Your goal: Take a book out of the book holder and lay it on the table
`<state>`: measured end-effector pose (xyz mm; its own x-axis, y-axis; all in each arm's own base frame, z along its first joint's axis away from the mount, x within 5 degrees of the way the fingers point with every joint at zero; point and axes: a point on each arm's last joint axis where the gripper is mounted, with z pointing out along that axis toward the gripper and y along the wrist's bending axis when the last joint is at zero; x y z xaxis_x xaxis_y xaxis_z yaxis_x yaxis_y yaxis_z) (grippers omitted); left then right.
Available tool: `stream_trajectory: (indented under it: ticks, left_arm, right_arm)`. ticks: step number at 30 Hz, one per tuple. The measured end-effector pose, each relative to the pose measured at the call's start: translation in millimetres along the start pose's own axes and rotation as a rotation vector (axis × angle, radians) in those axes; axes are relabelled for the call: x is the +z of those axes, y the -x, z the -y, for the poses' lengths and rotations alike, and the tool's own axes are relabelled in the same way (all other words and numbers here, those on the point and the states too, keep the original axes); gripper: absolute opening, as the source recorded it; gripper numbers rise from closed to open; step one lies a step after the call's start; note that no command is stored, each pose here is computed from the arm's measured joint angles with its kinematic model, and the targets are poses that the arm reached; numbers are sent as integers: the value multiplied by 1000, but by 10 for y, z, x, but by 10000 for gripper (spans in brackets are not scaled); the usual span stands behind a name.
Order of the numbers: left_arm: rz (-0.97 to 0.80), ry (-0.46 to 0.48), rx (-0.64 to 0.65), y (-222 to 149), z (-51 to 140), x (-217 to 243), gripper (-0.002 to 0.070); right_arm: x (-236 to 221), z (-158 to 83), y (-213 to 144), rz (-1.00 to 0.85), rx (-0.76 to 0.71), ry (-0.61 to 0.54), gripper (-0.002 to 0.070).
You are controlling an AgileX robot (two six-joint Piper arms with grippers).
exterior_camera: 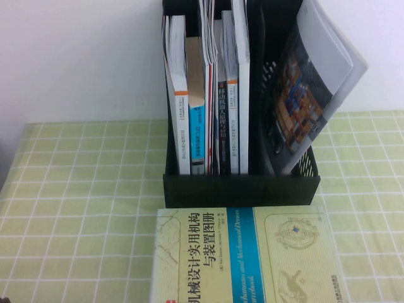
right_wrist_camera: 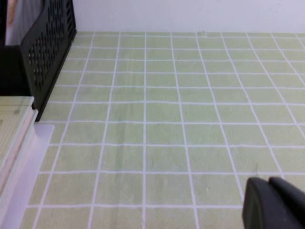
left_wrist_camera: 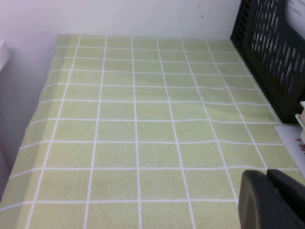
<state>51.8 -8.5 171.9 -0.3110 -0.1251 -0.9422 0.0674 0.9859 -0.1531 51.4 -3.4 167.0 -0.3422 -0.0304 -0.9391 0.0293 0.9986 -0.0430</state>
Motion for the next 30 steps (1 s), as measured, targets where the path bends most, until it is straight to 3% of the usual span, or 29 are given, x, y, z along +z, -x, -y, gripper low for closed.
stream_trajectory:
  ticks: [30]
  left_arm:
    - [0,0,8,0,0,0,-1]
  right_arm:
    - [0,0,2,2,0,0,-3]
